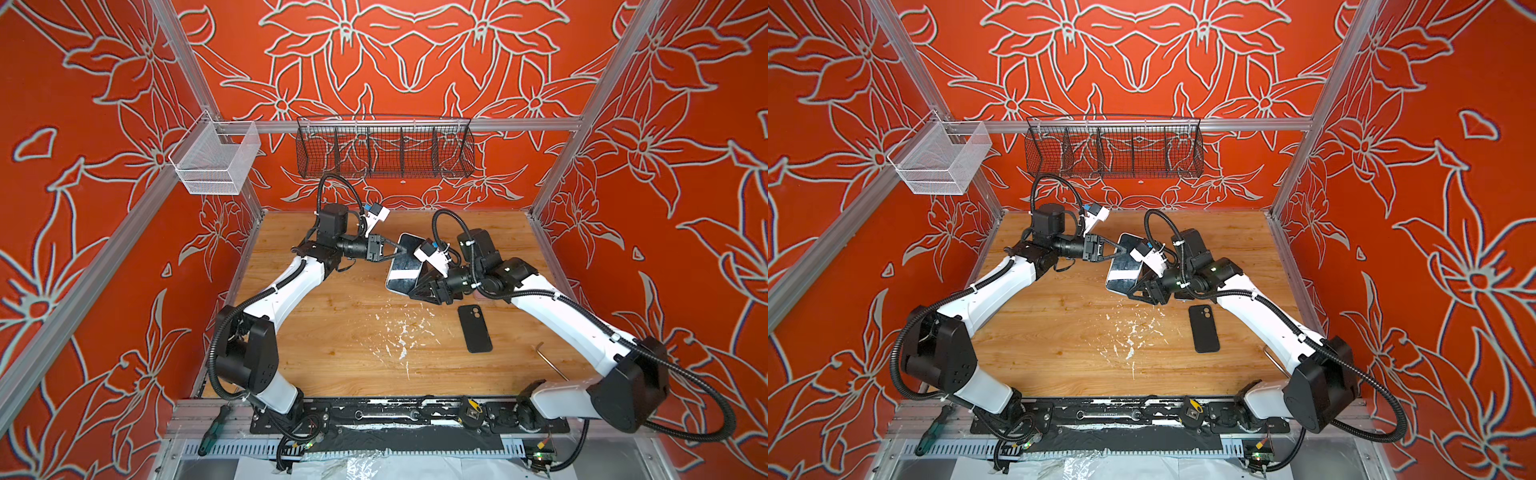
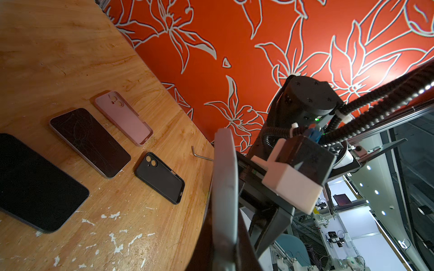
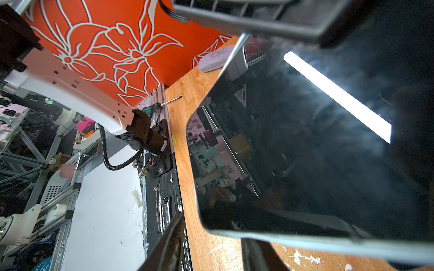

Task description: Take the phone out of the phone case

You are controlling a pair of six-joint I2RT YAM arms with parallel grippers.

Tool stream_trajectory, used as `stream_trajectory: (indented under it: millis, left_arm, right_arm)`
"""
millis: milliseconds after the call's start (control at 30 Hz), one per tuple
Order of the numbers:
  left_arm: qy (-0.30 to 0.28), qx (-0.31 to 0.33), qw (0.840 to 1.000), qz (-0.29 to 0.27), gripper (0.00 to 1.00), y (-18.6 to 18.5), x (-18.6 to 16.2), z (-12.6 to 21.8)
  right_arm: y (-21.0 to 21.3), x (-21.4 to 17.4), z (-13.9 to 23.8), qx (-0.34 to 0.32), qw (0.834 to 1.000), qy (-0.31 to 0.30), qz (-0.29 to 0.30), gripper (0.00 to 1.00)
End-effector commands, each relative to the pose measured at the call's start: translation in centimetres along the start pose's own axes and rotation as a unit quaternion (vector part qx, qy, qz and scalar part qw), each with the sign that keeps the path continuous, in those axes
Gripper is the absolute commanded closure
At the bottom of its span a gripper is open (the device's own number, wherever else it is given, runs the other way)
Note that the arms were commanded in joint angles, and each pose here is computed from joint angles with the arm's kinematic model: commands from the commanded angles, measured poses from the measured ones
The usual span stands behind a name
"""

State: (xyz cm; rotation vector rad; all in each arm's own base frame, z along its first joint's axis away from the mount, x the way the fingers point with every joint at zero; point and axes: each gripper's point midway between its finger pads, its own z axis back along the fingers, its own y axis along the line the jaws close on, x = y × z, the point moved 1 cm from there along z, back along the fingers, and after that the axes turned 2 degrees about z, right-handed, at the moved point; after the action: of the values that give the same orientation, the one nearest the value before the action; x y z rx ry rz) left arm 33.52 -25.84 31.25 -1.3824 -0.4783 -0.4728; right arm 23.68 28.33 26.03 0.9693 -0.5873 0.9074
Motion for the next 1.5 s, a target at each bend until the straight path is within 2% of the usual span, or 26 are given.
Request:
stream_trajectory:
  millis: [0,267,433,633,867,967,1233,1467]
  left_arm:
    - [-0.008,-0.021,0.999,-0.042,1.0,-1.7,1.3,-0.6]
    - [-0.009,-0.041,0.998,-0.048,1.0,-2.4,1.4,-0.7]
    - [-0.006,-0.043,0.998,-0.04,1.0,-1.6,1.4,-1.0]
    - [0.005,-0.036,0.999,-0.02,1.0,-0.3,1.5,-1.5]
    - [0.007,-0.032,0.999,-0.029,1.0,-0.5,1.7,-1.4]
    - [0.006,-0.035,0.999,-0.031,1.0,-0.7,1.9,-1.5]
    - [0.002,-0.035,0.999,0.001,1.0,0.0,2.2,-2.0]
    - [-0.011,-0.073,0.995,0.064,1.0,1.4,3.1,-2.8]
  right_arm:
    - [1.5,0.7,-0.2,0.043,0.999,-0.019,0.027,0.57]
    - [1.3,0.4,-0.2,0.036,0.999,-0.023,0.024,0.56]
    - [2.1,0.5,0.3,0.041,0.998,-0.026,0.03,0.59]
    - [2.8,0.3,0.8,0.047,0.998,-0.019,0.033,0.69]
    - [3.3,1.1,1.0,0.06,0.997,-0.029,0.036,0.87]
    - [3.4,1.6,1.0,0.062,0.997,-0.033,0.041,0.92]
    - [4.0,3.3,1.4,0.049,0.994,-0.061,0.076,0.98]
    - [4.5,3.7,1.0,0.017,0.992,-0.042,0.12,0.98]
